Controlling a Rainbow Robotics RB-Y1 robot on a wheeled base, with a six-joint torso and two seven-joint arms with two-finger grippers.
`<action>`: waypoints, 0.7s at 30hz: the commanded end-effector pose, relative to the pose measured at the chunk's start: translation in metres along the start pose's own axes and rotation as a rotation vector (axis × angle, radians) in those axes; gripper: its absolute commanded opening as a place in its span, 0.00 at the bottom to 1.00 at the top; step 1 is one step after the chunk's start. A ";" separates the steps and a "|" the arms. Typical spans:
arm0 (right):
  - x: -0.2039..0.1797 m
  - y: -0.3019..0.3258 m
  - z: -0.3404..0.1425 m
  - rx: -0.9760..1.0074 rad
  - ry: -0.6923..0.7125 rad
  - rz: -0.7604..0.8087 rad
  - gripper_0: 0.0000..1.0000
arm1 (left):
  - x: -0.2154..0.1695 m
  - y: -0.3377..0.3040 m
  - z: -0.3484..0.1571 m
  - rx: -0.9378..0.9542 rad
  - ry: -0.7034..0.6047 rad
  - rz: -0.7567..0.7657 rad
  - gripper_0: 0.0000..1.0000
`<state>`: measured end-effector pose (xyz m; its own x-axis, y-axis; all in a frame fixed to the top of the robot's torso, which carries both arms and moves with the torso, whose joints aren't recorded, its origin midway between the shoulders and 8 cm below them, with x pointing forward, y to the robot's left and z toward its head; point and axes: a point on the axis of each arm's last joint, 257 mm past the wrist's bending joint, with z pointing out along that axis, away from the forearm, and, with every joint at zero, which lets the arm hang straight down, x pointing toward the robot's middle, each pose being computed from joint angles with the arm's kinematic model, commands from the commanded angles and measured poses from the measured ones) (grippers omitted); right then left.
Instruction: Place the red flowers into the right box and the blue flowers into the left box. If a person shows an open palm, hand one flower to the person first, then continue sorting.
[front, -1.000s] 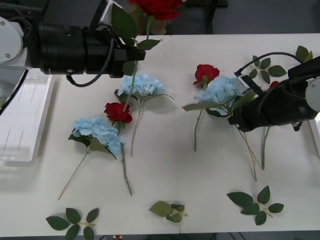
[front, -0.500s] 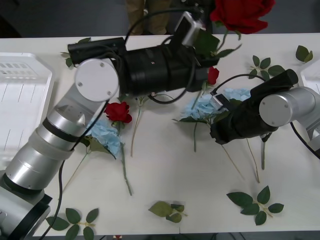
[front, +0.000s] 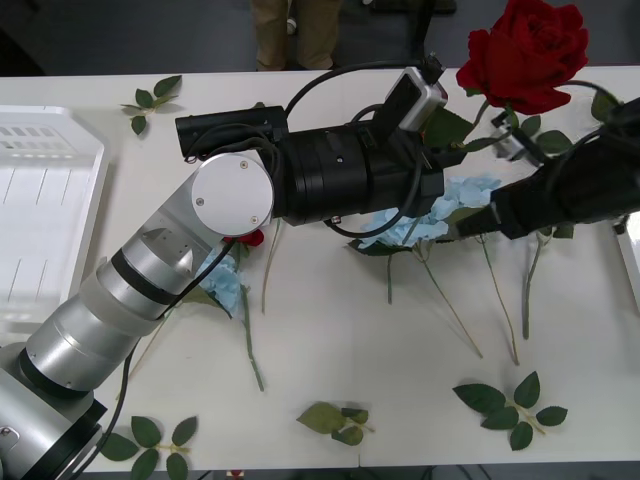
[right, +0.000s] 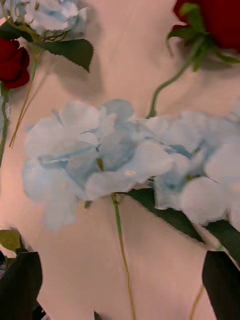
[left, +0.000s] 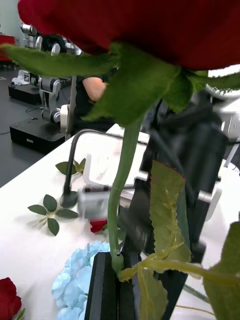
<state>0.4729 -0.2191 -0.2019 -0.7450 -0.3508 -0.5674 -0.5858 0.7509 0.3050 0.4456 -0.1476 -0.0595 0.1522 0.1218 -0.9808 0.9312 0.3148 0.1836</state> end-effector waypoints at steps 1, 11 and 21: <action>0.019 -0.030 -0.044 0.046 -0.001 -0.064 0.96 | -0.003 -0.003 -0.001 0.000 -0.017 -0.026 0.00; 0.035 0.038 -0.035 -0.284 -0.264 -0.173 0.96 | 0.001 -0.001 -0.004 -0.003 -0.010 -0.030 0.00; 0.015 0.102 -0.015 -0.557 -0.571 -0.175 0.96 | 0.002 0.001 -0.008 0.000 -0.008 -0.042 0.00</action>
<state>0.3982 -0.1553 -0.1600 -0.4540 0.0241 -0.8907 -0.8541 0.2730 0.4427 0.4443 -0.1467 -0.0593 0.1356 0.1101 -0.9846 0.9362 0.3111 0.1637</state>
